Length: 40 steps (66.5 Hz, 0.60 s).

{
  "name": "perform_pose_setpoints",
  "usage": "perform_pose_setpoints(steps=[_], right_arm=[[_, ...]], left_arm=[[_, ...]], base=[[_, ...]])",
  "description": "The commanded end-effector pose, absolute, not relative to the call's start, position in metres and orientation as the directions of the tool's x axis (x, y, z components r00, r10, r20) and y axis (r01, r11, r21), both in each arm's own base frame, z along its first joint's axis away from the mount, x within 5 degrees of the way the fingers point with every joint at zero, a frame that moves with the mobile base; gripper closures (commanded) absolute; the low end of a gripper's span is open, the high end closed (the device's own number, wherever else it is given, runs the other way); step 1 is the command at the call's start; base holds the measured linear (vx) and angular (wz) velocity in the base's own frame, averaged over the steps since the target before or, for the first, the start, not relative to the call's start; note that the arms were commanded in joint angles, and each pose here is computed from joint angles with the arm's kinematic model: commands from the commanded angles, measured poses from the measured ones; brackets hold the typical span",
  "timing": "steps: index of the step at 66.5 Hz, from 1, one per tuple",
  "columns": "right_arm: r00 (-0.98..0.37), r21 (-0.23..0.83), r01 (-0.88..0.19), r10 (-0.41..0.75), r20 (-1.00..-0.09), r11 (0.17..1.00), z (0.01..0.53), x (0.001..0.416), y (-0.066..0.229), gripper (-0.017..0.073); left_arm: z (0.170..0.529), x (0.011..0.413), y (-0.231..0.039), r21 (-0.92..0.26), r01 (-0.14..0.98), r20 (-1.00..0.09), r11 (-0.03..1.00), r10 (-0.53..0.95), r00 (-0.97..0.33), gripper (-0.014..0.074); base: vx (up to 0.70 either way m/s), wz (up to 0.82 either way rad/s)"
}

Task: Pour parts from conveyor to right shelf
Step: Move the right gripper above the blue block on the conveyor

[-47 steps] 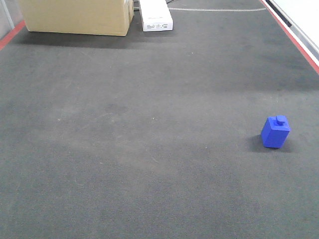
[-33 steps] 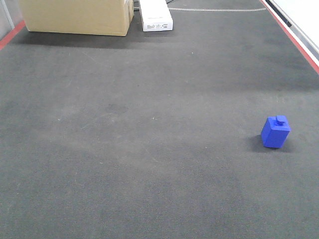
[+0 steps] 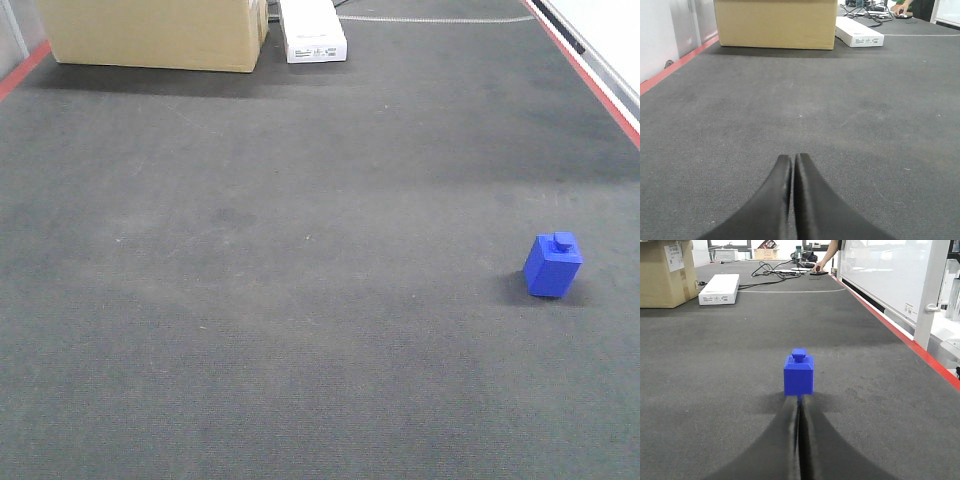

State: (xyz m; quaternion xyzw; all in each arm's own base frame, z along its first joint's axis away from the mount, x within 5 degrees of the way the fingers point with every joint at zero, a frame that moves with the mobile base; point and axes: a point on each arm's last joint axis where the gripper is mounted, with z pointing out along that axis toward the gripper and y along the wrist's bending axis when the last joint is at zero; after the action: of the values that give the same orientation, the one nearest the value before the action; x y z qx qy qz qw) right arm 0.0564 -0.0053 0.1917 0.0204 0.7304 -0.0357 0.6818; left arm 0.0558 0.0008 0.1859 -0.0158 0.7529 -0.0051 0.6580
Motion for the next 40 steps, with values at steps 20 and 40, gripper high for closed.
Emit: perform_pose_setpoints(steps=[20, 40], right_arm=[[0.004, -0.039, 0.074, -0.039, -0.999, 0.997, 0.1961, 0.0560, -0.0046, 0.0568], [0.109, -0.076, 0.064, -0.083, -0.991, 0.995, 0.2059, 0.0555, -0.0028, 0.0568]], left_arm=[[0.2001, 0.0550, 0.0003, -0.045, -0.006, -0.999, 0.999, -0.045, -0.026, 0.0600], [0.2001, 0.0550, 0.0003, -0.045, -0.006, -0.999, 0.999, -0.045, -0.026, 0.0600]], base=[[0.00, 0.00], [0.00, 0.00]])
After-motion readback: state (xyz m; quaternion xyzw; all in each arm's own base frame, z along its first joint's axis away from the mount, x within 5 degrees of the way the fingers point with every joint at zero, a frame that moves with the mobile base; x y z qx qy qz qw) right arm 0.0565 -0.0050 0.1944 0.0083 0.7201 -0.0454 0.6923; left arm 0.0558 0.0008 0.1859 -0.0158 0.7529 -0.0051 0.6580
